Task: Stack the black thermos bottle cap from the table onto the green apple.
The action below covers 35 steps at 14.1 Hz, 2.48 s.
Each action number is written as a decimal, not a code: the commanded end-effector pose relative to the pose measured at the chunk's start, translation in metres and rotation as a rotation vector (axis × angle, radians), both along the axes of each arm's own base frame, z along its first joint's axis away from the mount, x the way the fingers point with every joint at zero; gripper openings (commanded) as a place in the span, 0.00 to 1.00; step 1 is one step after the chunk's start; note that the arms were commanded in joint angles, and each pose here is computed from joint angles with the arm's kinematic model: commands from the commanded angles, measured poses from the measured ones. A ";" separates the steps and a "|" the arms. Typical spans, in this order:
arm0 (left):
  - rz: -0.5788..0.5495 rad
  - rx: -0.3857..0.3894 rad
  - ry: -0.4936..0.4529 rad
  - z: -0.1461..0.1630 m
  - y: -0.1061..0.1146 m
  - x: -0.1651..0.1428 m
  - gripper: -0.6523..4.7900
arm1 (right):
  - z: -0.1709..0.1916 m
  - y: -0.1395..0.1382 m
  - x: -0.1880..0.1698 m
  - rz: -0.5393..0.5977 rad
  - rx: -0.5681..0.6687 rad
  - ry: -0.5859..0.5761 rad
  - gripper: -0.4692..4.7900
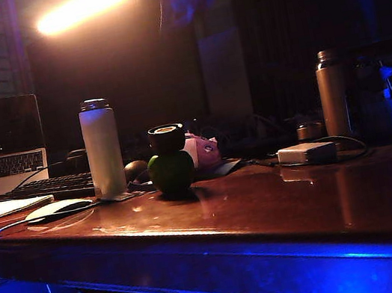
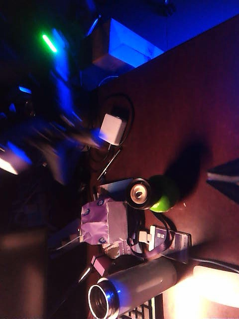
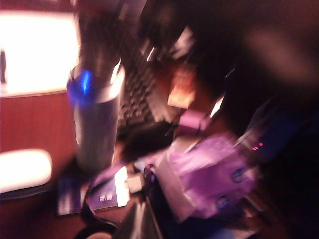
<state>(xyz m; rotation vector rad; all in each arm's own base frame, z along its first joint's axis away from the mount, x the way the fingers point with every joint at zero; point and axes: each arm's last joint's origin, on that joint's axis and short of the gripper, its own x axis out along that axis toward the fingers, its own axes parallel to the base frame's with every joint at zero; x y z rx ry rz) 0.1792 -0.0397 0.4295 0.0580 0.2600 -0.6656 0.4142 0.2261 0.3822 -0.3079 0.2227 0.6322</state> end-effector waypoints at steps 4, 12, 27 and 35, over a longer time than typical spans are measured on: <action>0.156 0.024 -0.104 0.017 0.012 -0.054 0.11 | 0.133 -0.059 -0.106 -0.089 0.149 -0.260 0.08; 0.407 0.015 -0.085 -0.066 0.032 -0.148 0.11 | 0.176 -0.109 -0.197 -0.091 0.122 -0.274 0.08; 0.486 -0.115 -0.042 -0.211 0.025 -0.090 0.11 | 0.077 -0.075 -0.143 0.036 0.161 -0.115 0.08; 0.490 -0.058 0.087 -0.269 0.024 -0.081 0.11 | -0.006 -0.068 -0.130 0.027 0.072 0.058 0.08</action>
